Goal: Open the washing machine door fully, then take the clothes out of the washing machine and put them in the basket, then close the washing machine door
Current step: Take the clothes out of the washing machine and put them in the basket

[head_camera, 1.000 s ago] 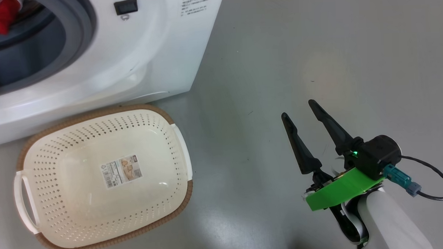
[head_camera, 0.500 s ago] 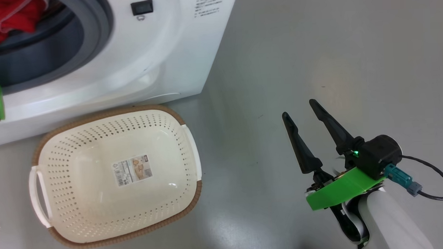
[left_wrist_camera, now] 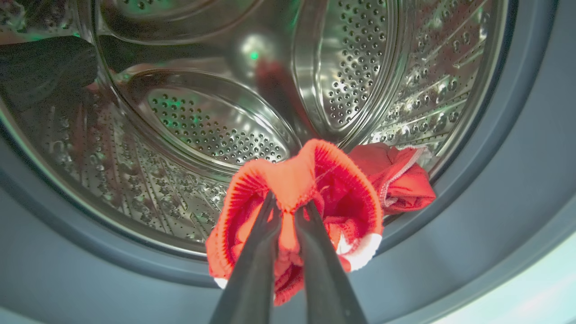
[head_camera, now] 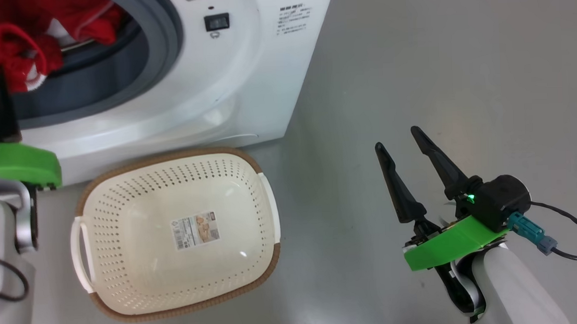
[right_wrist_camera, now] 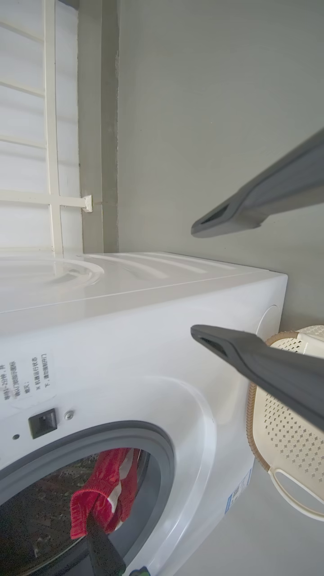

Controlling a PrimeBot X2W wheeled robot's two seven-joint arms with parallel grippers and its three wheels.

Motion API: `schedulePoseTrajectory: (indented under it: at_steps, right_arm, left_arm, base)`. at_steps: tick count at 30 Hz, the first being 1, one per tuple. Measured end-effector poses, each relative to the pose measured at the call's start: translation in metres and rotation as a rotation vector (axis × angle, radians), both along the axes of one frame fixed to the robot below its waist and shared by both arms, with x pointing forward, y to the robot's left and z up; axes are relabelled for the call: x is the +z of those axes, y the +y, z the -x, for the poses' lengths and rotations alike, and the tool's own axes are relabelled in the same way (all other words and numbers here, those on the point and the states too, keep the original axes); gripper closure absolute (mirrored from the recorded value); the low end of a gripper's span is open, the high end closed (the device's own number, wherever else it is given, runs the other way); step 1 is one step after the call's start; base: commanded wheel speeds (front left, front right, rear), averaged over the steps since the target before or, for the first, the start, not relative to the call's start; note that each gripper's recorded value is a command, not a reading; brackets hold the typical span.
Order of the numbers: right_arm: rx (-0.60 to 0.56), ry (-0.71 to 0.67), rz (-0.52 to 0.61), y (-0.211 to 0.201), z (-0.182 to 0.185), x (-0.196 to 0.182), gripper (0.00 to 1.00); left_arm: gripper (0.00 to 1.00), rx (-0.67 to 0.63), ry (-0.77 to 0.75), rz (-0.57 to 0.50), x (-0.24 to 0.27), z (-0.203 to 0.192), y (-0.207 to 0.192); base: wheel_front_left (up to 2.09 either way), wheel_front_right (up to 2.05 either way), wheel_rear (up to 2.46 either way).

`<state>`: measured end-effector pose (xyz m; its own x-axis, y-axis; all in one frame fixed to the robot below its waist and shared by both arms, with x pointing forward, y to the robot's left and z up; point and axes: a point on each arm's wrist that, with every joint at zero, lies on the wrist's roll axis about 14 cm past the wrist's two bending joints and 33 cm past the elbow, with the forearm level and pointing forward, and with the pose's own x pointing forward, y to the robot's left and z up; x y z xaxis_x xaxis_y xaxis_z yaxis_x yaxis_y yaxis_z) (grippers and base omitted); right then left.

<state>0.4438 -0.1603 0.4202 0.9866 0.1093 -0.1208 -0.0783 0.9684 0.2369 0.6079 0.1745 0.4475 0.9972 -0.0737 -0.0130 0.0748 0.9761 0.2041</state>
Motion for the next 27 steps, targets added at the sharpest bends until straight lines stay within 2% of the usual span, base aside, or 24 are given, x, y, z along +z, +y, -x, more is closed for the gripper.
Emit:
schedulePoseTrajectory:
  at_steps: [14, 27]
  right_arm:
    - [0.007, -0.057, -0.003, 0.005, 0.019, 0.028, 0.00]
    - [0.021, -0.109, -0.011, 0.012, 0.036, 0.051, 0.00]
  left_arm:
    - [1.00, -0.005, -0.163, 0.080, 0.068, 0.064, -0.006]
    - [1.00, -0.038, -0.305, 0.100, 0.125, 0.116, -0.013]
  base:
    - [0.00, 0.00, 0.00]
    - [0.00, 0.00, 0.00]
